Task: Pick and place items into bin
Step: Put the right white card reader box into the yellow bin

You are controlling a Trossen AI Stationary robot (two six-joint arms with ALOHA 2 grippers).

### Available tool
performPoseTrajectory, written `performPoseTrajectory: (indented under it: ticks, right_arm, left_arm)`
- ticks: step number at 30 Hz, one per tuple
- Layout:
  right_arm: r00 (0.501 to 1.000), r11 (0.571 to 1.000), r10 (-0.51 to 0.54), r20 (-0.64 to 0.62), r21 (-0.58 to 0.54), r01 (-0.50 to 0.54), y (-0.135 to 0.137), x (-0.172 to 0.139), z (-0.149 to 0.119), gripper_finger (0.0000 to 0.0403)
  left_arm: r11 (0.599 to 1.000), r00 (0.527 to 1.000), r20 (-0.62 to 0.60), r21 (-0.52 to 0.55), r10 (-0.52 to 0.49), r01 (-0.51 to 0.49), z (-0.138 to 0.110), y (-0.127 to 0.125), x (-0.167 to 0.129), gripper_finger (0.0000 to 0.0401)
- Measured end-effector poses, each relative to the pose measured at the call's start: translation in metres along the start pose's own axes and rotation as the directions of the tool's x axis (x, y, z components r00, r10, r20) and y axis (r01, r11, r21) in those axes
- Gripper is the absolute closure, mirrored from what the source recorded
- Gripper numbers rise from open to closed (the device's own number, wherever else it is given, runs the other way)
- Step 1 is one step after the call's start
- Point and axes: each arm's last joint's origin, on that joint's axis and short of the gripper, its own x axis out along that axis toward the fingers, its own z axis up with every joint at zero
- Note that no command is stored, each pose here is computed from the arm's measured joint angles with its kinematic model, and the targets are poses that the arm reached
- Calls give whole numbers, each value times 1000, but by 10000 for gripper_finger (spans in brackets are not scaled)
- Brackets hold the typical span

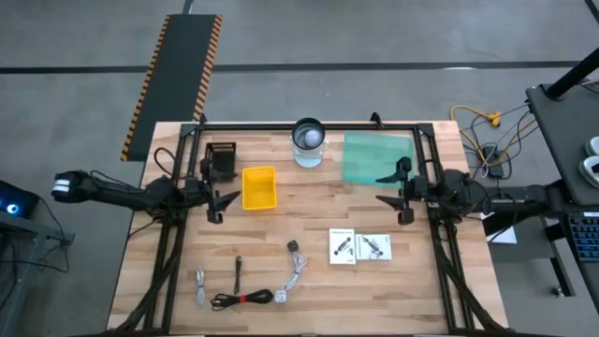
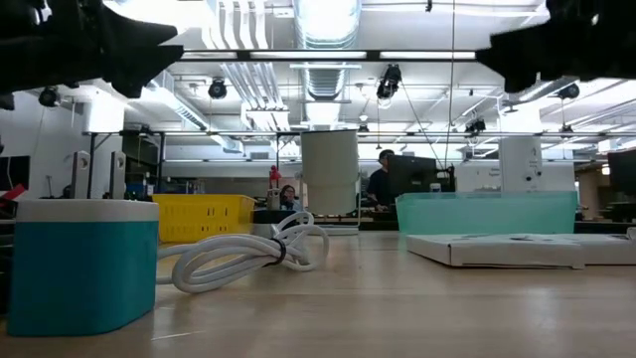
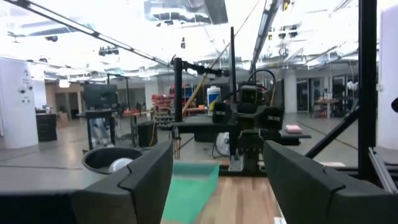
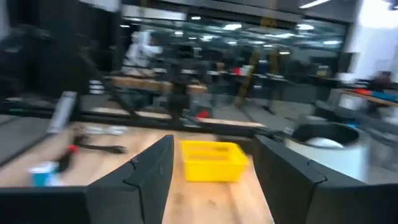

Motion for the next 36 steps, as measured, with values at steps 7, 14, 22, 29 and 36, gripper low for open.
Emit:
performPoseTrajectory:
  ticks: [7, 14, 22, 29, 36]
  right_arm:
    - [968, 985, 37, -248, 173, 7, 6, 13, 10, 202]
    - [899, 960, 138, -416, 279, -18, 21, 30, 14, 209]
    - [764, 941, 287, -578, 320, -111, 54, 50, 22, 209]
    - [563, 933, 321, -762, 356, -49, 86, 54, 18, 209]
    - [465, 936, 322, -824, 352, -24, 121, 60, 5, 209]
  left_arm:
    - [1000, 998, 59, -16, 8, -7, 3, -1, 5, 167]
    - [1000, 999, 50, -13, 7, -6, -1, -3, 11, 167]
    - [999, 997, 74, -42, 19, -16, -4, -5, 16, 167]
    - [989, 1000, 11, -144, 18, -16, -16, -7, 21, 167]
    - [988, 999, -49, -152, 14, -22, -26, -11, 29, 167]
